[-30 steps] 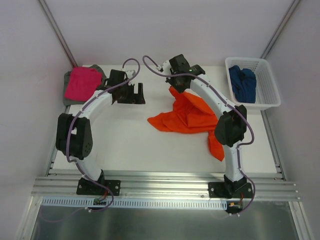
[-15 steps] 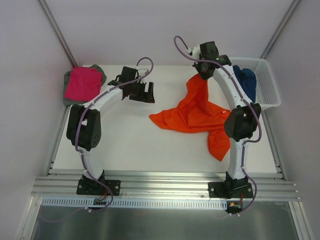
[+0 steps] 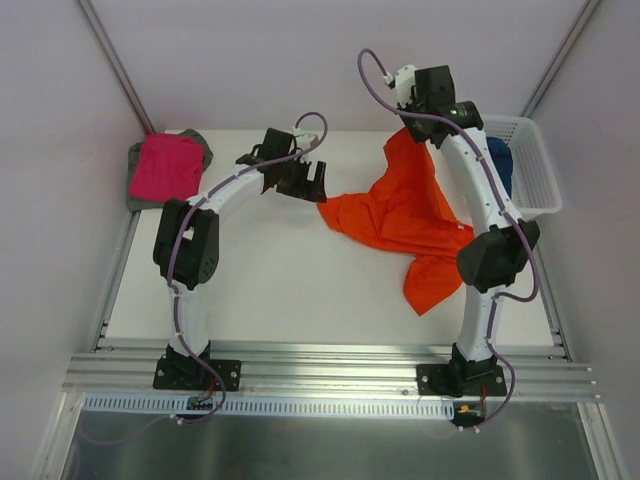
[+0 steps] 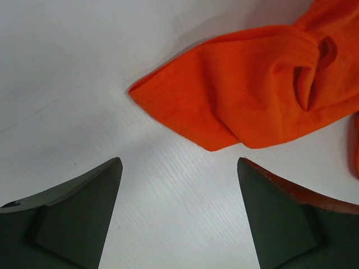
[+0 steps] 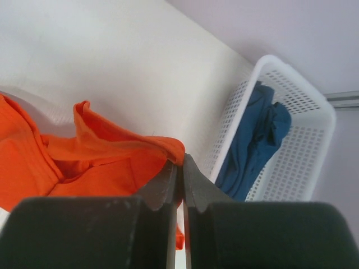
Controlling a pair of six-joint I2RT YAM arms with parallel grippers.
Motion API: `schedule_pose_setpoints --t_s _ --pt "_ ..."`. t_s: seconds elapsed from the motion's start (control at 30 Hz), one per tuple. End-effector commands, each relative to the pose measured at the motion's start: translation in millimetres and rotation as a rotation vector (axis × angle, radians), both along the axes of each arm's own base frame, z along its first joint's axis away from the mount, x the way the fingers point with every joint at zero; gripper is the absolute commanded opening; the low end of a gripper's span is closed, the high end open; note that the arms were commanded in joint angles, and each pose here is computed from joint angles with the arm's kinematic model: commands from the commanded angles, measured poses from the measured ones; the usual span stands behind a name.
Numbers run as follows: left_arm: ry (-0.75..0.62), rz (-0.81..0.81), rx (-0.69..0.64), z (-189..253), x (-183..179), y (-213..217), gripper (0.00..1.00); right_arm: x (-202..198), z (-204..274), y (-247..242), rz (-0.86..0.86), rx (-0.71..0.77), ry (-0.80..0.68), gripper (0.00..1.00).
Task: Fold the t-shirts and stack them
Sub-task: Flatten the tshirt out
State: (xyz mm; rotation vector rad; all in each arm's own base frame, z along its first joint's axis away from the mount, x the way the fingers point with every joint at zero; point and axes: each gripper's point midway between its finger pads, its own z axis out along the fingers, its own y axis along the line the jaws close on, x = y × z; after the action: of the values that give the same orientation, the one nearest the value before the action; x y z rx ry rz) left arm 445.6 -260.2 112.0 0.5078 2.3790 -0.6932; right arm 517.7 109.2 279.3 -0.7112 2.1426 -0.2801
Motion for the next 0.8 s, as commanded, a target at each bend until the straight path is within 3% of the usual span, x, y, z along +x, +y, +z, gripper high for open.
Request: schedule_pose_setpoints --t_s 0.0,0.17,0.4,0.53,0.77 --pt "-0.087 0.004 -0.035 30.0 23.9 -7.9 0.85 -26.5 116.1 -10.4 -0.018 0.076 -0.269 0.01" --pt "-0.112 0.06 -0.051 48.5 30.2 -0.7 0.87 -44.7 185.0 -17.8 -0.036 0.131 -0.446 0.01" --pt "-0.24 0.07 -0.086 80.4 81.1 -0.9 0.87 -69.2 204.8 3.2 0.019 0.154 -0.484 0.01" --pt "-0.292 0.046 -0.141 99.8 94.1 -15.8 0.88 -74.3 184.2 5.2 0.025 0.126 -0.426 0.01" --pt "-0.232 0.003 -0.205 76.8 99.4 -37.4 0.89 -113.3 139.3 14.4 0.069 0.193 -0.236 0.01"
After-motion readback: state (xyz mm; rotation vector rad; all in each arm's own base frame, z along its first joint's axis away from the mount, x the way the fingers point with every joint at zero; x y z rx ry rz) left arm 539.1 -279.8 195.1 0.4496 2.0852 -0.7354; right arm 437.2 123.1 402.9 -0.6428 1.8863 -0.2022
